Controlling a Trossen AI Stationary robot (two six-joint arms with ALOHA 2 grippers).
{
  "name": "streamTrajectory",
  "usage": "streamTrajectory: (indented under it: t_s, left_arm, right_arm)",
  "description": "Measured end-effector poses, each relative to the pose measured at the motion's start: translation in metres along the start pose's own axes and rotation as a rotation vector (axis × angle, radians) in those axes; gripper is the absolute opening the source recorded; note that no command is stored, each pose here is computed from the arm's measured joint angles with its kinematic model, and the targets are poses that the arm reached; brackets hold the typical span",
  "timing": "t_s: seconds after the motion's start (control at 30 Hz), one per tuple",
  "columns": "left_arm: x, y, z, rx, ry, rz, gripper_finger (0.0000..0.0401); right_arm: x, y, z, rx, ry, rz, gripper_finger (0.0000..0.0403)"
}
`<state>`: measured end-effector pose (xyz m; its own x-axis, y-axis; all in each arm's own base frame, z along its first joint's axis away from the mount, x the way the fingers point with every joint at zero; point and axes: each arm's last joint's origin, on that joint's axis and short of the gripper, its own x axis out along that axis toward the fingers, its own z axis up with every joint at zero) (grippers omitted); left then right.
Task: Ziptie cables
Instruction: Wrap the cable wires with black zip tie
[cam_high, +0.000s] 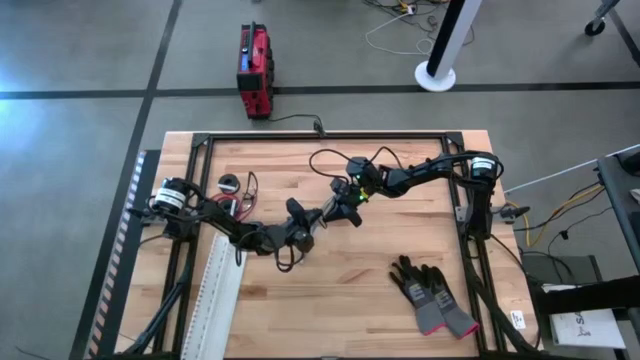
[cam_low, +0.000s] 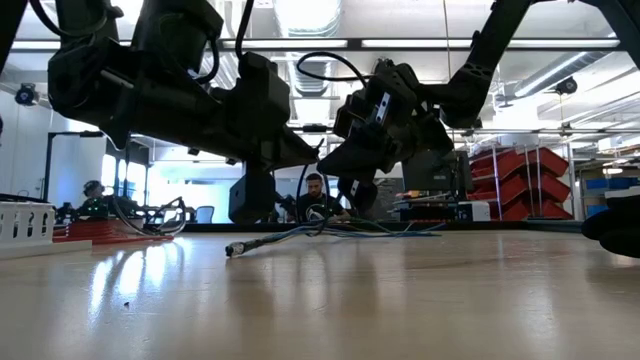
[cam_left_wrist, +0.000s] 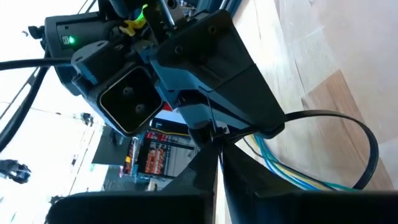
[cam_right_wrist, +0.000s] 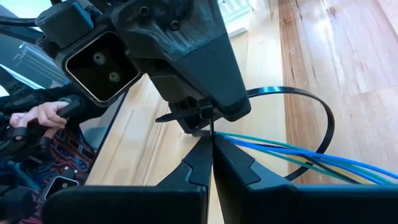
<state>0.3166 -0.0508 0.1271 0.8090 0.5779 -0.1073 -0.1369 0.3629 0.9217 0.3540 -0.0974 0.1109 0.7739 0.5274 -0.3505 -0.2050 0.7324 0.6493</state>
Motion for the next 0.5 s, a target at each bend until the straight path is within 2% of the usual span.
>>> streamTrajectory:
  t_s: [0.5]
  left_arm:
    - [0.0031,-0.0022,-0.0067,-0.104,0.062,-0.006,0.0132]
  right_arm:
    - [-0.0001,-0.0001,0.0000,-0.007,0.000,-0.001,0.0000]
